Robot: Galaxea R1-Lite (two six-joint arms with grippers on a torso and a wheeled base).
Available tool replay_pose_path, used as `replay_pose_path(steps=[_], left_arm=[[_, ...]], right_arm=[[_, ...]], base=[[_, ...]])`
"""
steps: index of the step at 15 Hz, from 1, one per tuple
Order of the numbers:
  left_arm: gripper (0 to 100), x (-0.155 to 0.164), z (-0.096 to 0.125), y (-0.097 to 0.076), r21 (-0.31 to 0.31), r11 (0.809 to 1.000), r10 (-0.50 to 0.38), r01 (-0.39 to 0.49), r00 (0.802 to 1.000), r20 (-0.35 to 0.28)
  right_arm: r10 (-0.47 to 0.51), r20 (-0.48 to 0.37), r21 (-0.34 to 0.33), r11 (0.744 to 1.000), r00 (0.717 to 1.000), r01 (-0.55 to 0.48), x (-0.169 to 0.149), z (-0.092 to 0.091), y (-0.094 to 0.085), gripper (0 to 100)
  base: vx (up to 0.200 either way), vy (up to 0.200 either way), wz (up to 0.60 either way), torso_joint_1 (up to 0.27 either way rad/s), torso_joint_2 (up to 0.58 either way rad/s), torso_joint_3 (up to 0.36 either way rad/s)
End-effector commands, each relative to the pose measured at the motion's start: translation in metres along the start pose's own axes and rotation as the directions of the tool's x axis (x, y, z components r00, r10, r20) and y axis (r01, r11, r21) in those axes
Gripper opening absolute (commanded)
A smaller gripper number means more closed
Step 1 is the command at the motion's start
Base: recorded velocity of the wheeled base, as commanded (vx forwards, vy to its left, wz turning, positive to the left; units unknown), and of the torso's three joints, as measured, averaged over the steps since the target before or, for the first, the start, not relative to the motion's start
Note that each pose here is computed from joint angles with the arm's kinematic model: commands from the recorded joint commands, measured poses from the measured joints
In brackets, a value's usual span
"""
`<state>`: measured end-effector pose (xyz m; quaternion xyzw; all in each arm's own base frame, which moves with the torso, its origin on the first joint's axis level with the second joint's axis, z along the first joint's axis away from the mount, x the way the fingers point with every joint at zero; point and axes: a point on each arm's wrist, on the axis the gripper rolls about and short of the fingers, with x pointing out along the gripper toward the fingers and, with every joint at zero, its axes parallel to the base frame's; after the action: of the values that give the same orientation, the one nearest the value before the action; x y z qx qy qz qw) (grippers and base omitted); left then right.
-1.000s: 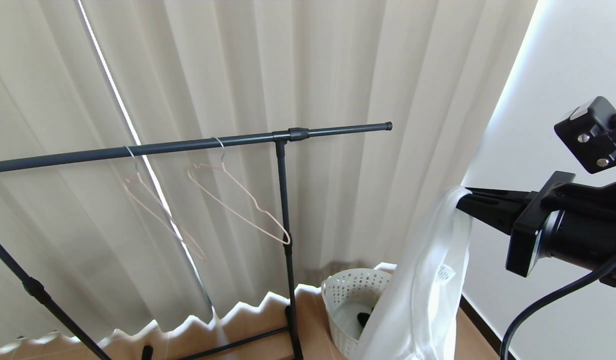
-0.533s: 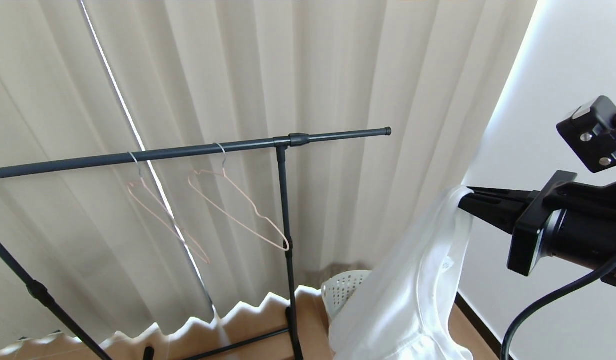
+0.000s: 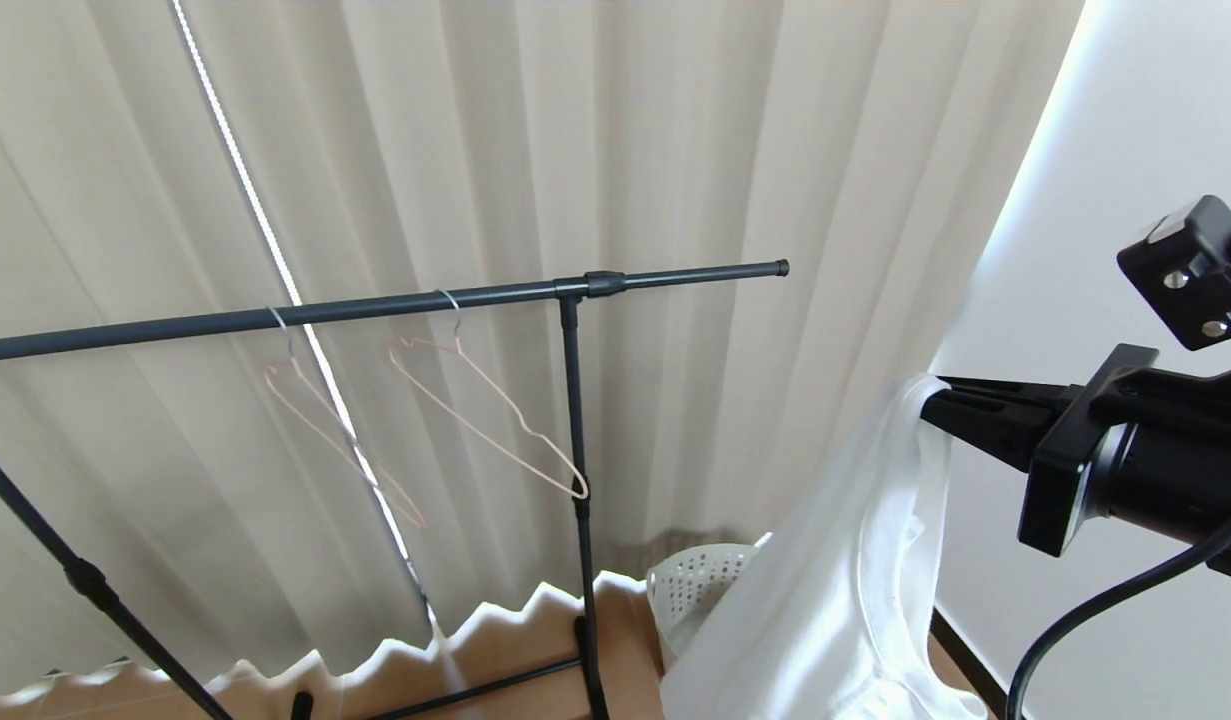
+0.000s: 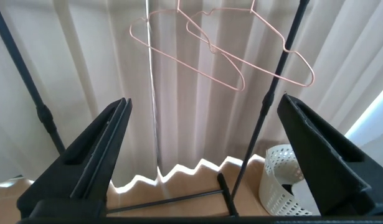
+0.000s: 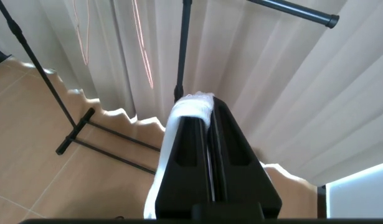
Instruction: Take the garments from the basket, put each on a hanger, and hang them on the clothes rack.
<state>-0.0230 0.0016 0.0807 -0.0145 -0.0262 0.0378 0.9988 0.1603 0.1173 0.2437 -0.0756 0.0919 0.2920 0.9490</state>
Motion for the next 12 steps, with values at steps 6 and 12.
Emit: replay_pose_path(steps=[6, 12], left_arm=[[100, 0.0000, 0.0001, 0.0000, 0.000, 1.000, 0.002, -0.002, 1.000, 0.001], [100, 0.0000, 0.0000, 0.0000, 0.000, 1.000, 0.000, 0.000, 1.000, -0.001]], right_arm=[[-0.001, 0.000, -0.010, 1.000, 1.000, 0.001, -0.0003, -0.0005, 0.0002, 0], [0.001, 0.000, -0.010, 1.000, 1.000, -0.001, -0.0003, -0.0005, 0.0002, 0]], base=[[0.000, 0.000, 0.30, 0.004, 0.00, -0.001], [-0.133, 0.000, 0.00, 0.000, 0.00, -0.001]])
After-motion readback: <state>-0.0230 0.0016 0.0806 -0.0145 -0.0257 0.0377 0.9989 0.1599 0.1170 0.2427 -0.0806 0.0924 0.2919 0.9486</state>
